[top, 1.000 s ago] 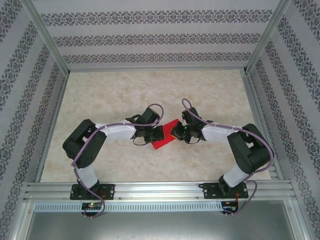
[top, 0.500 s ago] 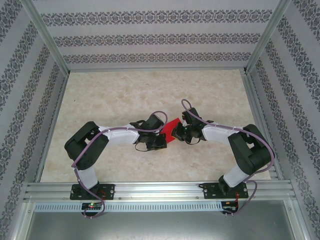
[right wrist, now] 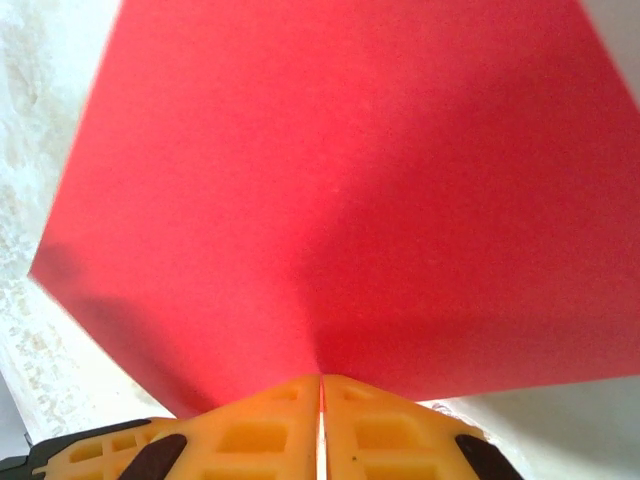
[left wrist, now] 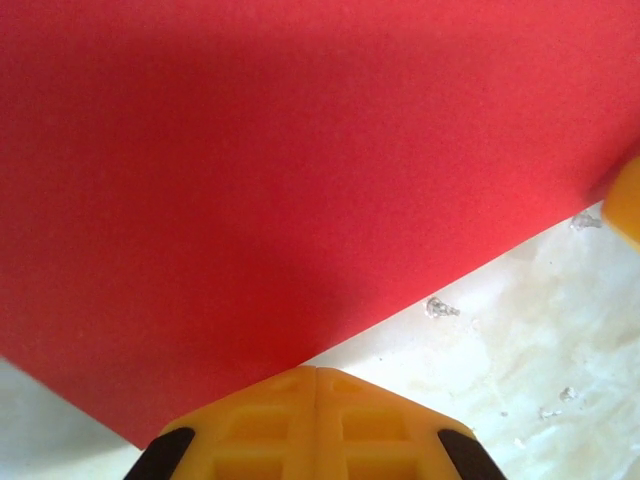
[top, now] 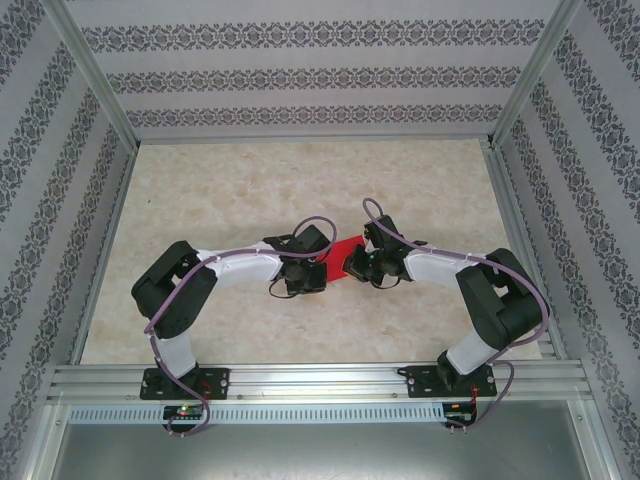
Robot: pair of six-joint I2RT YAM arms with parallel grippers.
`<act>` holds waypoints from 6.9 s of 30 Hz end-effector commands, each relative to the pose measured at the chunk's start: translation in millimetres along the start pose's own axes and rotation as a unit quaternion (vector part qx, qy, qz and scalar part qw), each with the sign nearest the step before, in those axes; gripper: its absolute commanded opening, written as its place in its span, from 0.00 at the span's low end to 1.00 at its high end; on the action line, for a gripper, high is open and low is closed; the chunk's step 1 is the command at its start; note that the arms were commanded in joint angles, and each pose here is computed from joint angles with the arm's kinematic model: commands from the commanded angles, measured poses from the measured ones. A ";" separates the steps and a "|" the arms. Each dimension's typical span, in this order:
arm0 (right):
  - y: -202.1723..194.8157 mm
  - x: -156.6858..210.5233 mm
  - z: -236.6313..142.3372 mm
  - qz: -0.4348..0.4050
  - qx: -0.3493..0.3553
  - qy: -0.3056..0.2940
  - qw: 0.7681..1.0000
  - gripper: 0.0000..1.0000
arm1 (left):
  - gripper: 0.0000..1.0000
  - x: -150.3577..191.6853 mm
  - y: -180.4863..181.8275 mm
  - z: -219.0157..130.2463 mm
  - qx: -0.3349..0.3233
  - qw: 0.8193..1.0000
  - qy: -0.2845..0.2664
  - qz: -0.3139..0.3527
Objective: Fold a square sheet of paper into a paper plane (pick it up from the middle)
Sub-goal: Rotate the paper at the center of the table, then first fold in half a square sheet of paper at the center of the table.
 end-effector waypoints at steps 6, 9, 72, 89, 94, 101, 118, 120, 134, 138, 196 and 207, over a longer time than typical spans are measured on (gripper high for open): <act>26.0 -13.5 0.2 -0.024 -0.052 -0.042 0.998 0.10 | 0.05 -5.6 -10.1 -13.9 0.058 0.998 -0.013 0.016; 28.1 -13.5 3.8 -0.023 -0.062 -0.044 0.997 0.10 | 0.04 -4.4 -17.8 -23.4 0.121 0.992 -0.023 0.007; -16.8 15.7 24.3 0.007 -0.043 -0.019 0.999 0.02 | 0.00 -11.2 9.9 22.4 0.052 0.990 -0.069 -0.107; -90.3 -11.0 -13.6 0.050 0.048 -0.093 0.993 0.01 | 0.00 2.2 34.7 30.0 0.008 0.987 -0.051 -0.150; -80.2 -22.2 -32.4 0.039 0.033 -0.120 0.991 0.01 | 0.00 1.8 32.8 31.7 0.011 0.988 -0.047 -0.146; -30.6 -16.4 -45.1 -0.021 -0.017 -0.139 0.990 0.02 | 0.00 -0.4 29.1 33.5 0.011 0.991 -0.042 -0.130; 13.9 -10.9 13.0 -0.028 -0.060 -0.088 0.994 0.02 | 0.00 -25.1 13.9 15.3 0.044 0.997 -0.060 0.035; 9.9 -9.5 17.8 -0.020 -0.050 -0.080 0.995 0.02 | 0.00 -24.8 14.4 14.5 0.046 0.997 -0.060 0.027; -21.6 9.0 29.9 0.022 -0.002 -0.051 0.998 0.02 | 0.00 -29.5 -8.1 -9.0 0.134 0.988 -0.080 0.009; -25.3 10.8 32.2 0.028 0.003 -0.047 0.999 0.02 | 0.00 -31.9 -16.1 -13.9 0.180 0.979 -0.095 0.008; -18.9 0.4 24.2 0.013 0.030 -0.045 0.998 0.02 | 0.00 -25.0 34.0 -58.5 0.115 0.968 -0.196 -0.103; -14.0 0.5 25.5 0.005 0.019 -0.043 0.999 0.02 | 0.00 -29.5 30.8 -11.6 0.128 0.976 -0.130 -0.121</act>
Point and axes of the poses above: each hand's point on the last joint's axis, 136 mm out from that joint toward the fingers, its own z axis out along the fingers, its own y axis along the line the jaws close on, x = y × z, the point moved 10 cm from there along -z, back along the fingers, and after that the axes turned 7 degrees about -z, right-handed, at the moved point
